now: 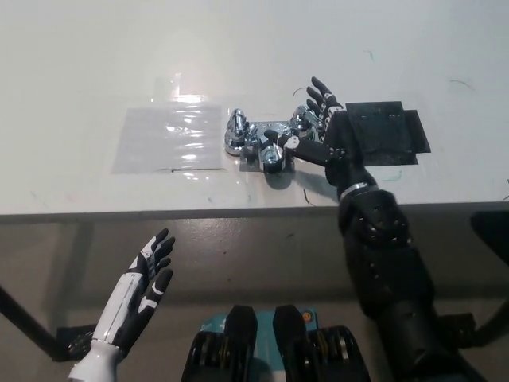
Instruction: The faucet is at the center of the desk and the robot turn off the faucet by turning the right faucet handle using the right hand
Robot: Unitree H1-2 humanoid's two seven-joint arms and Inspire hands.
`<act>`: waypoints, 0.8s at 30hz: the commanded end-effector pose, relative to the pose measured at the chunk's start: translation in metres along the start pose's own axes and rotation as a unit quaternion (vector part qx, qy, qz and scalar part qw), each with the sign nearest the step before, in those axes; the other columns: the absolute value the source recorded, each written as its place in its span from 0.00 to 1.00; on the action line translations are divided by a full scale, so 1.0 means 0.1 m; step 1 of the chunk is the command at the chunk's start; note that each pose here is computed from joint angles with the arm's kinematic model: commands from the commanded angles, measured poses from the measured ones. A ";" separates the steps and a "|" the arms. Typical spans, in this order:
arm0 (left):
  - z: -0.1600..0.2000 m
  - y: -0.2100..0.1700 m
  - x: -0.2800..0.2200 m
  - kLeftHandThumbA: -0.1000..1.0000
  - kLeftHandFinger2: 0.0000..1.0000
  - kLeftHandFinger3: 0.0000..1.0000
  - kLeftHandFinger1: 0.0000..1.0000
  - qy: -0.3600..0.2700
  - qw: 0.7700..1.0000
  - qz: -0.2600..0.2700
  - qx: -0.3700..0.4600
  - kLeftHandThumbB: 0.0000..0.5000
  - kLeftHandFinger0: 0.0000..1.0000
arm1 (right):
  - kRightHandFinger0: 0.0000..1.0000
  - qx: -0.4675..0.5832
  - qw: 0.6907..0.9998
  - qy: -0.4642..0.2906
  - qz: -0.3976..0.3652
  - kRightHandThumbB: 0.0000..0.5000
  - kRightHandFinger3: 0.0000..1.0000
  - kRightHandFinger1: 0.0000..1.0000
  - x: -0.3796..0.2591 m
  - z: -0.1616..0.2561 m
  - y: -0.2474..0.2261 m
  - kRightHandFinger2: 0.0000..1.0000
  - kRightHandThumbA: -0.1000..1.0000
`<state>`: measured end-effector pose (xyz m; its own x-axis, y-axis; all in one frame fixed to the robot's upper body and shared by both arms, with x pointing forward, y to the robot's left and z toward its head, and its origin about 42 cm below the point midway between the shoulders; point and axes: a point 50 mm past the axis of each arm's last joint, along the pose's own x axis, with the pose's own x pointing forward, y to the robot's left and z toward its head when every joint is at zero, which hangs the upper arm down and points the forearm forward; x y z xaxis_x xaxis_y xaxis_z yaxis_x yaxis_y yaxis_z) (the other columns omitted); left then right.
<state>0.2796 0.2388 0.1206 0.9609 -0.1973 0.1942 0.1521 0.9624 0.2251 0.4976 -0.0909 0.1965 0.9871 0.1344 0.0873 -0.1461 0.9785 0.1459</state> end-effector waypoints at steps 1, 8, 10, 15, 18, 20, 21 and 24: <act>0.12 0.09 0.06 0.90 1.00 1.00 1.00 -0.031 0.999 -0.001 0.013 0.52 1.00 | 1.00 -0.029 0.996 -0.063 -0.058 0.48 1.00 1.00 -0.02 0.29 1.03 1.00 1.00; 0.12 0.11 0.06 0.91 1.00 1.00 1.00 -0.031 0.999 -0.001 0.013 0.54 1.00 | 1.00 -0.052 0.991 -0.079 -0.090 0.37 1.00 1.00 -0.11 0.29 1.22 1.00 1.00; 0.13 0.10 0.07 0.91 1.00 1.00 1.00 -0.032 0.999 -0.001 0.014 0.55 1.00 | 1.00 -0.063 0.991 -0.079 -0.092 0.35 1.00 1.00 -0.12 0.29 1.25 1.00 1.00; 0.14 0.13 0.09 0.92 1.00 1.00 1.00 -0.036 0.999 -0.002 0.018 0.56 1.00 | 1.00 -0.121 0.981 -0.092 -0.119 0.33 1.00 1.00 -0.13 0.26 1.27 1.00 1.00; 0.15 0.13 0.10 0.93 1.00 1.00 1.00 -0.035 0.999 -0.005 0.021 0.56 1.00 | 1.00 -0.152 0.973 -0.102 -0.140 0.36 1.00 1.00 -0.16 0.22 1.29 1.00 1.00; 0.15 0.12 0.09 0.93 1.00 1.00 1.00 -0.034 0.999 -0.006 0.021 0.56 1.00 | 1.00 -0.158 0.971 -0.107 -0.146 0.36 1.00 1.00 -0.18 0.21 1.29 1.00 1.00; 0.15 0.12 0.09 0.93 1.00 1.00 1.00 -0.033 0.999 -0.007 0.019 0.56 1.00 | 1.00 -0.158 0.970 -0.110 -0.150 0.36 1.00 1.00 -0.19 0.22 1.27 1.00 1.00; 0.16 0.13 0.10 0.93 1.00 1.00 1.00 -0.035 0.999 -0.007 0.020 0.55 1.00 | 1.00 -0.154 0.968 -0.125 -0.156 0.36 1.00 1.00 -0.19 0.26 1.16 1.00 1.00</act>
<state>0.2844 0.2426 0.1254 0.9578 -0.2005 0.2061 0.1492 0.9593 0.2399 0.4665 -0.0187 0.1945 0.9602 -0.2169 0.1759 0.2374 0.9657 -0.1051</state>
